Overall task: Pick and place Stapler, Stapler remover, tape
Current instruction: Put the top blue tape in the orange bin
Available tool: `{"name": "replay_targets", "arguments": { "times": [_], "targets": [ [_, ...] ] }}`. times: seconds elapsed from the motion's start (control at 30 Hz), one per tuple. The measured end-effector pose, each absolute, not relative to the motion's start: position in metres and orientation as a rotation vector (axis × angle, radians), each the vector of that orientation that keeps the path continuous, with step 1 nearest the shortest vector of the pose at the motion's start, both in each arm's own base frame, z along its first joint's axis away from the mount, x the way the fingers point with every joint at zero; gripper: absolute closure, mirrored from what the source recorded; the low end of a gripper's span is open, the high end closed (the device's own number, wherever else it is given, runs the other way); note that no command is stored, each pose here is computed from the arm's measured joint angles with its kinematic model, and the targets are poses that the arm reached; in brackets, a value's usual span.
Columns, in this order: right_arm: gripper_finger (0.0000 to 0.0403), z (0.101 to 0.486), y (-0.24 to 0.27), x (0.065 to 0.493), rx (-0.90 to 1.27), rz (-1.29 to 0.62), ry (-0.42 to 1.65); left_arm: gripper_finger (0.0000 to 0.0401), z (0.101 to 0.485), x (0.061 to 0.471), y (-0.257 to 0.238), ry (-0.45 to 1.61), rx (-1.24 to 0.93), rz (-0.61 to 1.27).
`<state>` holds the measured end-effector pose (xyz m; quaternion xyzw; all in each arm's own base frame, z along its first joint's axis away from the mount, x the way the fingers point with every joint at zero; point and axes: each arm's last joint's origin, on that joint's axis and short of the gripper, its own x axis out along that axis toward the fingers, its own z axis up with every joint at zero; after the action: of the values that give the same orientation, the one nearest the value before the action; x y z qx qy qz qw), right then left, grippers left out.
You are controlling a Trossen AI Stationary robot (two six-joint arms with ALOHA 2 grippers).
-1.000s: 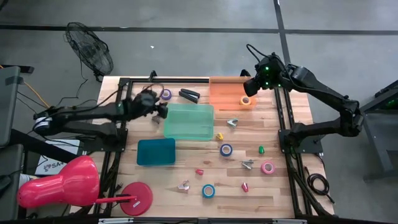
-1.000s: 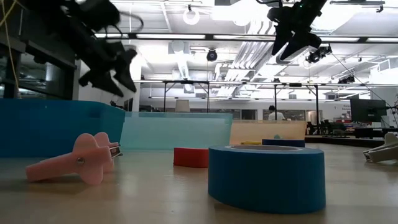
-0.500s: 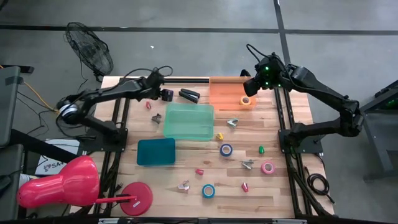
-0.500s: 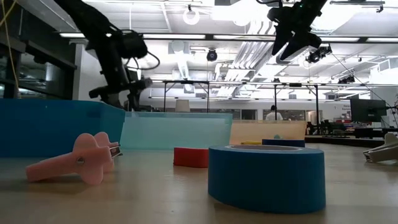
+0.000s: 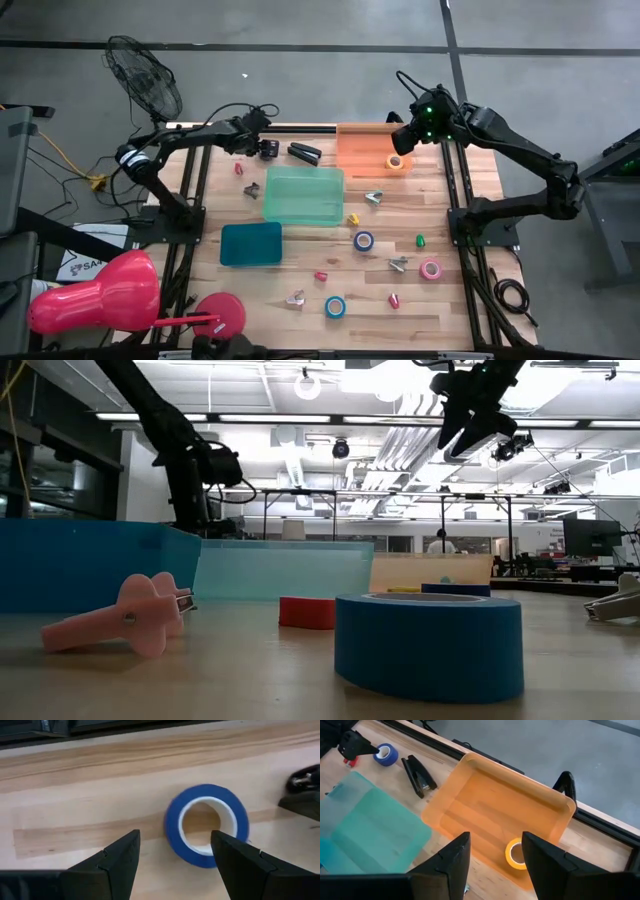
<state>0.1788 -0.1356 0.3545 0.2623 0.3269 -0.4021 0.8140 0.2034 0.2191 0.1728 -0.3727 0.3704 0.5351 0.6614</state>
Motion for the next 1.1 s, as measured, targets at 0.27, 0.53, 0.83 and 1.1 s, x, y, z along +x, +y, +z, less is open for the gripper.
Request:
{"name": "replay_targets", "arguments": {
  "times": [0.27, 0.53, 0.83, 1.1],
  "targets": [
    [0.0233, 0.355, -0.136, 0.178, 0.544, -0.889, 0.697, 0.0162, 0.174, 0.205, 0.223, 0.800, -0.807, 1.222],
    [0.0233, 0.355, -0.136, 0.178, 0.544, -0.888, 0.697, 0.0174, 0.160, 0.207, 0.224, 0.856, -0.821, 1.221],
    [0.0233, 0.355, -0.136, 0.178, 0.547, -0.884, 0.697, 0.0232, 0.148, 0.210, 0.226, 0.887, -0.858, 1.201],
    [0.0233, 0.354, -0.136, 0.178, 0.547, -0.884, 0.698, 0.0303, 0.145, 0.209, 0.224, 0.916, -0.872, 1.181]
  ]
}}
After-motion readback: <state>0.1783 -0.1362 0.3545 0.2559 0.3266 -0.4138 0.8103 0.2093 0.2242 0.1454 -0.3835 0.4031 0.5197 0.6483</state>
